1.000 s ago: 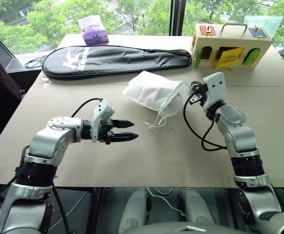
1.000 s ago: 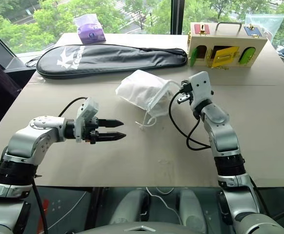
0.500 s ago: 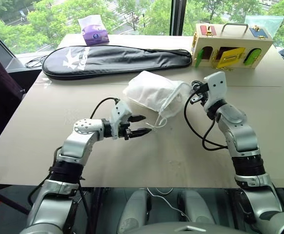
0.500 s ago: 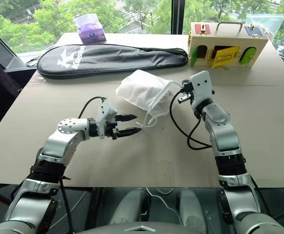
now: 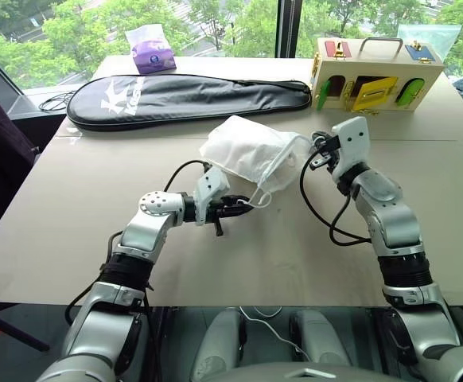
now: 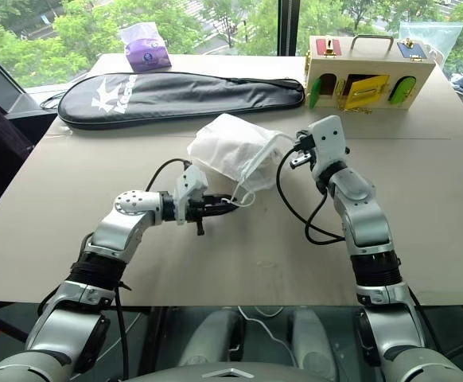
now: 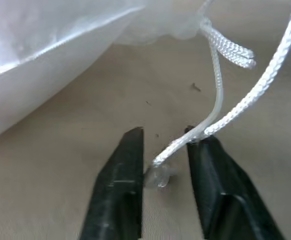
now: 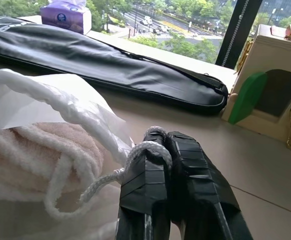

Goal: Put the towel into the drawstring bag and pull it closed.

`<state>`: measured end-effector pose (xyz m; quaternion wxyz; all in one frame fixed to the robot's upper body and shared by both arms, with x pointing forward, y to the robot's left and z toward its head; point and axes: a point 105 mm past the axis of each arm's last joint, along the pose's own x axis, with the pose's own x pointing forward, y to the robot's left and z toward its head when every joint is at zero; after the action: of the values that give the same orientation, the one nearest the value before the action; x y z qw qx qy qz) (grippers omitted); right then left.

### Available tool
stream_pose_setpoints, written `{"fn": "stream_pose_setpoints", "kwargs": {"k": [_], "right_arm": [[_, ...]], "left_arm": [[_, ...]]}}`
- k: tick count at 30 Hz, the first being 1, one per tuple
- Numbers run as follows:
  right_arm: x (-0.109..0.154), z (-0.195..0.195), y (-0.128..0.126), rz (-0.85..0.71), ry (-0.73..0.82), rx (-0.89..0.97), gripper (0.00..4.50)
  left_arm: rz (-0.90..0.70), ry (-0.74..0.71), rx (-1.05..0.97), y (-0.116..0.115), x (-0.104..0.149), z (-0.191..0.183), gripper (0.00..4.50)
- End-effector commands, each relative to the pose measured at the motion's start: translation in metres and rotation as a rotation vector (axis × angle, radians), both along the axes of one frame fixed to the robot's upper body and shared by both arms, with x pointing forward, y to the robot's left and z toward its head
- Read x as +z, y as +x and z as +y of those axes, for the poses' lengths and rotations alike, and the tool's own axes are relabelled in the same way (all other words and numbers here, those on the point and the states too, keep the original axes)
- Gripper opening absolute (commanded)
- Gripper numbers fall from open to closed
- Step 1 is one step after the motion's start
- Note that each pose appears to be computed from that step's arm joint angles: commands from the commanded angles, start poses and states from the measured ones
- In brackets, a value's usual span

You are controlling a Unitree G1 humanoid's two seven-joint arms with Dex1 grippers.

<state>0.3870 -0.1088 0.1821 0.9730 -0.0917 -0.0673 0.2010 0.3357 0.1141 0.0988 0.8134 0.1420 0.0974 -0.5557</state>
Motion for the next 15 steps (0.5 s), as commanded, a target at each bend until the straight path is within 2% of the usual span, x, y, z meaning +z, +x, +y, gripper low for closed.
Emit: {"fn": "stream_pose_setpoints", "kwargs": {"k": [1,4,9,12,14,15], "right_arm": [[0.018,0.002,-0.004,-0.063,0.011,0.010,0.00],[0.017,-0.003,-0.004,-0.063,0.003,-0.004,0.00],[0.025,-0.039,-0.006,-0.104,-0.044,-0.099,0.00],[0.044,-0.063,-0.004,-0.164,-0.055,-0.185,0.00],[0.058,-0.073,-0.003,-0.203,-0.068,-0.207,0.00],[0.071,-0.078,-0.002,-0.241,-0.082,-0.221,0.00]], "left_arm": [[-0.054,-0.019,0.011,-0.001,0.007,0.003,0.03],[-0.149,-0.079,0.122,0.006,0.015,0.011,0.03],[-0.404,-0.229,0.390,0.021,0.055,0.034,0.03],[-0.479,-0.278,0.396,0.023,0.082,0.033,0.03],[-0.544,-0.303,0.393,0.026,0.106,0.032,0.03],[-0.593,-0.328,0.401,0.030,0.126,0.034,0.03]]}}
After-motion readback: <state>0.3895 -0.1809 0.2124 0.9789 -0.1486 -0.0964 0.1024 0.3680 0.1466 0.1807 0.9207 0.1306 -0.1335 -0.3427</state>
